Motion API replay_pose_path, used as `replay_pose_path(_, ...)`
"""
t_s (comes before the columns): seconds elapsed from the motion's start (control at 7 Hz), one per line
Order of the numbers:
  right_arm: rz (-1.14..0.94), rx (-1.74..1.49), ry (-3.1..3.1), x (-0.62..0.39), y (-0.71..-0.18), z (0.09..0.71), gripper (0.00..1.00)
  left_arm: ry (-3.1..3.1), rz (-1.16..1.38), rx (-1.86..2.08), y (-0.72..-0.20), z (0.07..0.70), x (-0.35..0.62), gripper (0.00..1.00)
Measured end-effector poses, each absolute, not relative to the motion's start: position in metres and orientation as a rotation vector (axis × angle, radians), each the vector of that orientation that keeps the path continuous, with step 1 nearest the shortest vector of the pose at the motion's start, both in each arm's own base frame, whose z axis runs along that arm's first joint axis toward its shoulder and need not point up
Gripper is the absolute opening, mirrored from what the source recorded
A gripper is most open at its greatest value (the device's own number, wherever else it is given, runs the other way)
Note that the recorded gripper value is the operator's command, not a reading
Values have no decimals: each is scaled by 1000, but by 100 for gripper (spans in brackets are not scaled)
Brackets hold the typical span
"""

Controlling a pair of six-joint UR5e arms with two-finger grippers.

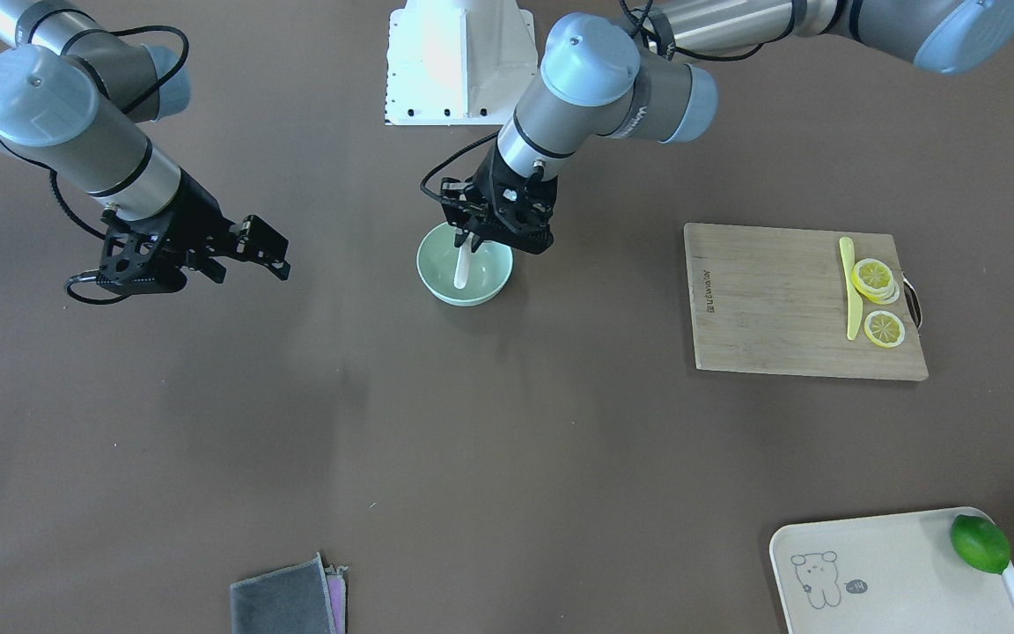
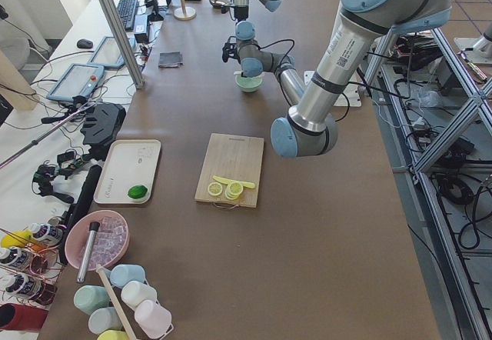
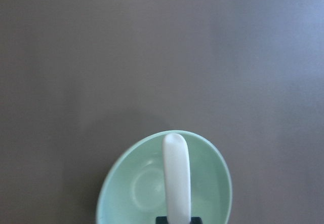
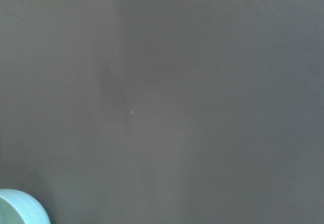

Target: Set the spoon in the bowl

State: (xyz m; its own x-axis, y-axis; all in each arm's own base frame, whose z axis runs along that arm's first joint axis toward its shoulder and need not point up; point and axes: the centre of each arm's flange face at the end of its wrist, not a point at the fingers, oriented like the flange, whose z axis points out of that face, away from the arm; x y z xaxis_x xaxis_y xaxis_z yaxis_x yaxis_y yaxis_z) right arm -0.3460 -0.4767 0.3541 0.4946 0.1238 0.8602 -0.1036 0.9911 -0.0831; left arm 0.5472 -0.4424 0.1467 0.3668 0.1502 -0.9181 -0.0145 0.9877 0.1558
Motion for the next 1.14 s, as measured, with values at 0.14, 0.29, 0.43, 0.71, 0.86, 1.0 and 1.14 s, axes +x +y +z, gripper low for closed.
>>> replay_pose_path(0.14,140,-18,-1030,-334,-478,368,100,1191,109,137,-445,139,555,72)
replay_pose_path(0.29,144,-18,-1022,-327,-479,376,100,1186,112,150,-450,139,556,98)
replay_pose_path(0.43,148,-20,-1017,-324,-479,381,100,1171,117,173,-459,145,553,99)
replay_pose_path(0.71,163,-18,-1013,-312,-481,387,100,1144,114,211,-467,159,546,99)
replay_pose_path(0.86,166,-15,-1014,-300,-485,392,100,1141,103,224,-469,168,531,99)
replay_pose_path(1.0,157,-3,-1012,-276,-492,403,100,1130,83,235,-472,191,496,99)
replay_pose_path(1.14,133,22,-998,-243,-497,425,100,1098,70,243,-480,227,450,99)
